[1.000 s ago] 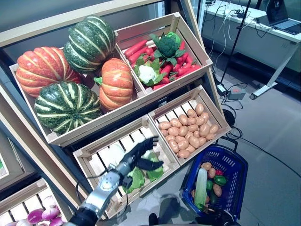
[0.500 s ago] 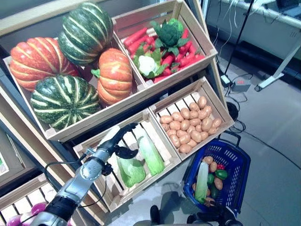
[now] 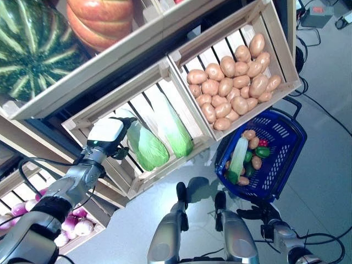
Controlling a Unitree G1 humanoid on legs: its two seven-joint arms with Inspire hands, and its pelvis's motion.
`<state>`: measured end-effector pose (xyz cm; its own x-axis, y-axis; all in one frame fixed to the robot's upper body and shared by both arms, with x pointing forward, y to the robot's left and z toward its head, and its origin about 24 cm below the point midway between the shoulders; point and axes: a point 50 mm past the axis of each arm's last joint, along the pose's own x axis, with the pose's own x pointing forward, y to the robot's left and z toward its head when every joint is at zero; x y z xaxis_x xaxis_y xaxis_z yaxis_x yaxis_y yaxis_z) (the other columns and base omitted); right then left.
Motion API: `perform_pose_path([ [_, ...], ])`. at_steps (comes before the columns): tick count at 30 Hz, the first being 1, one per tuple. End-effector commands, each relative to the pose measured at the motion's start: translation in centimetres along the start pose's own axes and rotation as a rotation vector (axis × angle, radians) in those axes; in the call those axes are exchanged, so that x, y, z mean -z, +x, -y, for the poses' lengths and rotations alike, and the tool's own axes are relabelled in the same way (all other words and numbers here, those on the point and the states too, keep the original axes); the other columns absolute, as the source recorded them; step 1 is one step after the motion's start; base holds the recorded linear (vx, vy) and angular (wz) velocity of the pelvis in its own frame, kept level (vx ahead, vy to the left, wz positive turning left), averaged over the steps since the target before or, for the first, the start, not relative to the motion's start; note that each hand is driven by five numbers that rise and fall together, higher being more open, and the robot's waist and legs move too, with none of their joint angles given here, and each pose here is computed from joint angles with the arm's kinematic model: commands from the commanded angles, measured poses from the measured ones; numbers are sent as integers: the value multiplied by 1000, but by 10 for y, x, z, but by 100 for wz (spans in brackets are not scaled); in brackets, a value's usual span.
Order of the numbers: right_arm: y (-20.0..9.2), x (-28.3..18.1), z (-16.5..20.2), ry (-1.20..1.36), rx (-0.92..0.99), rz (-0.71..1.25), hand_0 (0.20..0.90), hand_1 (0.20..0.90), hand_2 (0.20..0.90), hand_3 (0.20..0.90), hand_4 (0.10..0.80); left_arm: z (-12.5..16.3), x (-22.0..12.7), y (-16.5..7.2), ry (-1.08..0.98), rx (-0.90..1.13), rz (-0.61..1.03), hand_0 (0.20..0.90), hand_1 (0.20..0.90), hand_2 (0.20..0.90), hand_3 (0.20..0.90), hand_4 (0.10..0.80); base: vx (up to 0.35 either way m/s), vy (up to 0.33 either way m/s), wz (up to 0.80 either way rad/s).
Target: Put vegetables into the basket
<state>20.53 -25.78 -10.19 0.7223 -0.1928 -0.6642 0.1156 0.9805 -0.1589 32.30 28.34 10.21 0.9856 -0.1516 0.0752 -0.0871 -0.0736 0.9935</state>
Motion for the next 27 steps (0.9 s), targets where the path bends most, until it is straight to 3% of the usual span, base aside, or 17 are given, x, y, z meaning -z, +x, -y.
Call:
perform_pose_path([
  [1,-6,1,15,29,23,48,900,900,900,900,800,-47,12,15,132,-195,-8,900,900,900,900,800,-76,-6,5],
  [11,-1,-31,21,79,56,151,900,900,900,900,800,-86,17,27,419,-352,1,900,900,900,900,800,-40,35,0],
  [27,-3,-39,32,140,105,194,900,900,900,900,800,-75,24,24,491,-225,-13,900,900,900,900,800,-12,20,-1],
])
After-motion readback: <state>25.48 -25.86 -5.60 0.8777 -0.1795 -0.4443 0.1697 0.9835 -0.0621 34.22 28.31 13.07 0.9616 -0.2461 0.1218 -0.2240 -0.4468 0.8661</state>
